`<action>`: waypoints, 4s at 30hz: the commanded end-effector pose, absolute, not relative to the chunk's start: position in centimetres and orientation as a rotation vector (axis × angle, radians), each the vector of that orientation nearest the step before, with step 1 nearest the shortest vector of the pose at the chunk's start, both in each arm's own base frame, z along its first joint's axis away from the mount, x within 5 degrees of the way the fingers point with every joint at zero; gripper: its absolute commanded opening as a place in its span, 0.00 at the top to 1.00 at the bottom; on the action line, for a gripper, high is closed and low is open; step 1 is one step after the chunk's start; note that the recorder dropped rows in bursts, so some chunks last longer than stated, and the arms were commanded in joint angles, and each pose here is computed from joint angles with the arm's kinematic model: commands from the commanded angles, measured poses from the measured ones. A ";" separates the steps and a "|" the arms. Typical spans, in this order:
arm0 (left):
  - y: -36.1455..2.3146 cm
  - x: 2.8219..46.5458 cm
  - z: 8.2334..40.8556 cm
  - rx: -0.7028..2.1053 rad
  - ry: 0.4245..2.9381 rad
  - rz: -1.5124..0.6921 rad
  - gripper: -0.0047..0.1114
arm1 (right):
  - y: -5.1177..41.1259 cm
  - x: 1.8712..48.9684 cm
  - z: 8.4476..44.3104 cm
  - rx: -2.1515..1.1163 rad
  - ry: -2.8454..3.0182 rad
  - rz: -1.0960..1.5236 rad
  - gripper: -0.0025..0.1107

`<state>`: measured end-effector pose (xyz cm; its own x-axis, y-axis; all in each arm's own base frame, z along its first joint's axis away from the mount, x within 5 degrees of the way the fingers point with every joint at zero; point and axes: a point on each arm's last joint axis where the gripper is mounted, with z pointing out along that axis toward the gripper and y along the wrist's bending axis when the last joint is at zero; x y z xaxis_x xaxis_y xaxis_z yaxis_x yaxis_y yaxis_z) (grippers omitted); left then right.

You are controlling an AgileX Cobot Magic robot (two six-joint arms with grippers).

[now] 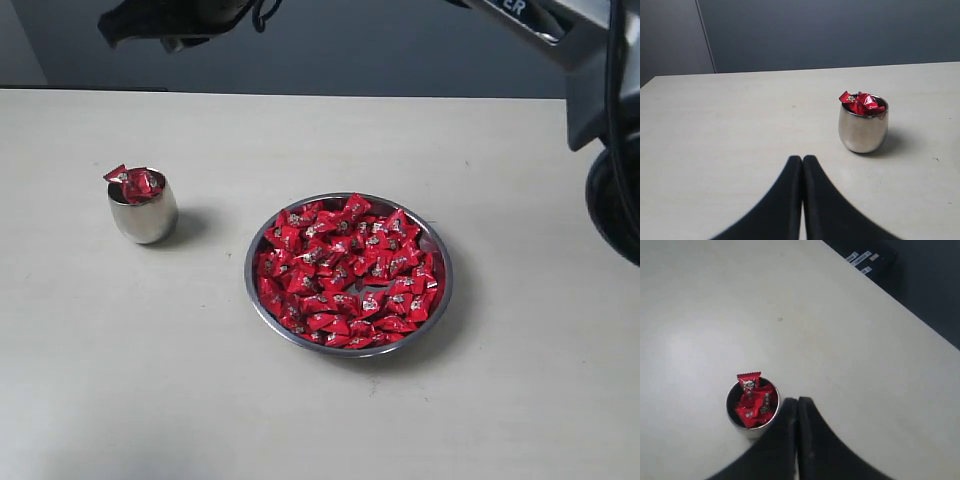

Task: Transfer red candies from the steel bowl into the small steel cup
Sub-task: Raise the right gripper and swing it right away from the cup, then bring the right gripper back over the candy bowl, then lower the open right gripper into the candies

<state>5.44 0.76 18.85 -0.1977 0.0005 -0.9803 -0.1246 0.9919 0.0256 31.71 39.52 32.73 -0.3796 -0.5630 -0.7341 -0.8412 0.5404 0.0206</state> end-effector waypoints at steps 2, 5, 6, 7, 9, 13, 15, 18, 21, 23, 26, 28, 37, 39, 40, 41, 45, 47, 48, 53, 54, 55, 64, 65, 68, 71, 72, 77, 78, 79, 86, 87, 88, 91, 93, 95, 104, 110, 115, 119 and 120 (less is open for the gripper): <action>0.8 5.4 18.7 -0.093 1.767 0.114 0.96 | 36.4 33.3 35.5 -1.049 2.078 0.525 0.99; 0.8 5.4 18.7 -0.093 1.767 0.114 0.96 | 34.9 33.9 36.7 -1.013 2.076 0.512 0.99; 0.8 5.4 18.7 -0.093 1.767 0.114 0.96 | 34.4 34.1 37.2 -0.998 2.071 0.506 0.99; 0.8 5.4 18.7 -0.093 1.767 0.114 0.96 | 33.9 34.3 37.5 -0.985 2.067 0.503 0.99; 0.8 5.4 18.7 -0.093 1.767 0.114 0.96 | 33.0 34.6 38.4 -0.959 2.058 0.495 0.99; 0.8 5.4 18.7 -0.093 1.767 0.114 0.96 | 31.0 35.2 39.7 -0.911 2.054 0.478 0.99; 0.8 5.4 18.7 -0.093 1.767 0.114 0.96 | 29.8 35.5 40.4 -0.888 2.059 0.469 0.99; 0.8 5.4 18.7 -0.093 1.767 0.114 0.96 | 29.2 35.3 41.2 -0.869 2.052 0.467 0.99; 0.8 5.4 18.7 -0.093 1.767 0.114 0.96 | 28.8 34.7 42.2 -0.862 2.036 0.478 0.99; 0.8 5.4 18.7 -0.093 1.767 0.114 0.96 | 28.5 33.6 43.5 -0.860 2.023 0.504 0.99; 0.8 5.4 18.7 -0.093 1.767 0.114 0.96 | 27.8 32.0 45.6 -0.855 1.979 0.498 0.99; 0.8 5.4 18.7 -0.093 1.767 0.114 0.96 | 27.1 31.8 45.9 -0.841 2.000 0.452 0.99; 0.8 5.4 18.7 -0.093 1.767 0.114 0.96 | 25.0 29.9 38.1 -0.780 2.050 0.431 0.99; 0.8 5.4 18.7 -0.093 1.767 0.114 0.96 | 24.0 28.7 36.9 -0.769 2.026 0.425 0.99; 0.8 5.4 18.7 -0.093 1.767 0.114 0.96 | 23.5 28.2 36.5 -0.764 2.024 0.426 0.99; 0.8 5.4 18.7 -0.093 1.767 0.114 0.96 | 22.9 27.5 35.9 -0.763 2.025 0.425 0.99; 0.8 5.4 18.7 -0.093 1.767 0.114 0.96 | 20.3 25.6 33.6 -0.724 2.053 0.392 0.99; 0.8 5.4 18.7 -0.093 1.767 0.114 0.96 | 17.6 25.1 31.6 -0.622 2.118 0.375 0.99; 0.8 5.4 18.7 -0.093 1.767 0.114 0.96 | 16.1 24.8 30.6 -0.573 2.148 0.364 0.99; 0.8 5.4 18.7 -0.093 1.767 0.114 0.96 | 14.0 22.8 27.1 -0.558 2.220 0.329 0.99; 0.8 5.4 18.7 -0.093 1.767 0.114 0.96 | 13.8 22.5 26.0 -0.548 2.234 0.335 0.99; 0.8 5.4 18.7 -0.093 1.767 0.114 0.96 | 13.7 22.3 25.0 -0.535 2.259 0.342 0.99; 0.8 5.4 18.7 -0.093 1.767 0.114 0.96 | 14.6 22.9 20.7 -0.528 2.391 0.361 0.99; 0.8 5.4 18.7 -0.093 1.767 0.114 0.96 | 14.8 22.8 20.5 -0.551 2.394 0.367 0.99; 0.8 5.4 18.7 -0.093 1.767 0.114 0.96 | 16.0 22.4 19.7 -0.630 2.402 0.396 0.99; 0.8 5.4 18.7 -0.093 1.767 0.114 0.96 | 17.0 22.0 18.9 -0.693 2.417 0.421 0.99; 0.8 5.4 18.7 -0.093 1.767 0.114 0.96 | 17.2 22.0 18.5 -0.700 2.426 0.422 0.99; 0.8 5.4 18.7 -0.093 1.767 0.114 0.96 | 17.9 22.4 17.4 -0.730 2.486 0.423 0.99; 0.8 5.4 18.7 -0.093 1.767 0.114 0.96 | 18.1 22.5 17.3 -0.744 2.501 0.428 0.99; 0.8 5.4 18.7 -0.093 1.767 0.114 0.96 | 18.3 22.6 17.3 -0.759 2.512 0.433 0.99; 0.8 5.4 18.7 -0.093 1.767 0.114 0.96 | 19.6 23.9 17.6 -0.722 2.534 0.490 0.99; 0.8 5.4 18.7 -0.093 1.767 0.114 0.96 | 19.7 24.0 17.5 -0.719 2.534 0.492 0.99; 0.8 5.4 18.7 -0.093 1.767 0.114 0.96 | 19.8 24.0 17.4 -0.720 2.539 0.490 0.99; 0.8 5.4 18.7 -0.093 1.767 0.114 0.96 | 19.8 24.1 16.7 -0.724 2.560 0.483 0.99; 0.8 5.4 18.7 -0.093 1.767 0.114 0.96 | 19.9 24.2 16.2 -0.727 2.578 0.476 0.99; 0.8 5.4 18.7 -0.093 1.767 0.114 0.96 | 19.9 24.2 15.7 -0.718 2.595 0.476 0.99; 0.8 5.4 18.7 -0.093 1.767 0.114 0.96 | 20.1 24.2 15.0 -0.711 2.631 0.484 0.98; 0.8 5.4 18.7 -0.093 1.767 0.114 0.96 | 20.9 24.5 16.0 -0.762 2.636 0.533 0.79; 0.8 5.4 18.7 -0.093 1.767 0.114 0.96 | 21.3 25.0 16.3 -0.756 2.622 0.543 0.63; 0.8 5.4 18.7 -0.093 1.767 0.114 0.96 | 21.4 25.1 15.5 -0.740 2.650 0.543 0.63; 0.8 5.4 18.7 -0.093 1.767 0.114 0.96 | 21.4 25.1 15.2 -0.739 2.655 0.540 0.63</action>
<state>5.44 0.76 18.85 -0.1977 0.0005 -0.9803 -0.1246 0.9919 0.0256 24.98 21.29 15.74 -0.8078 -0.4152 -0.4184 -0.5466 0.7933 0.2682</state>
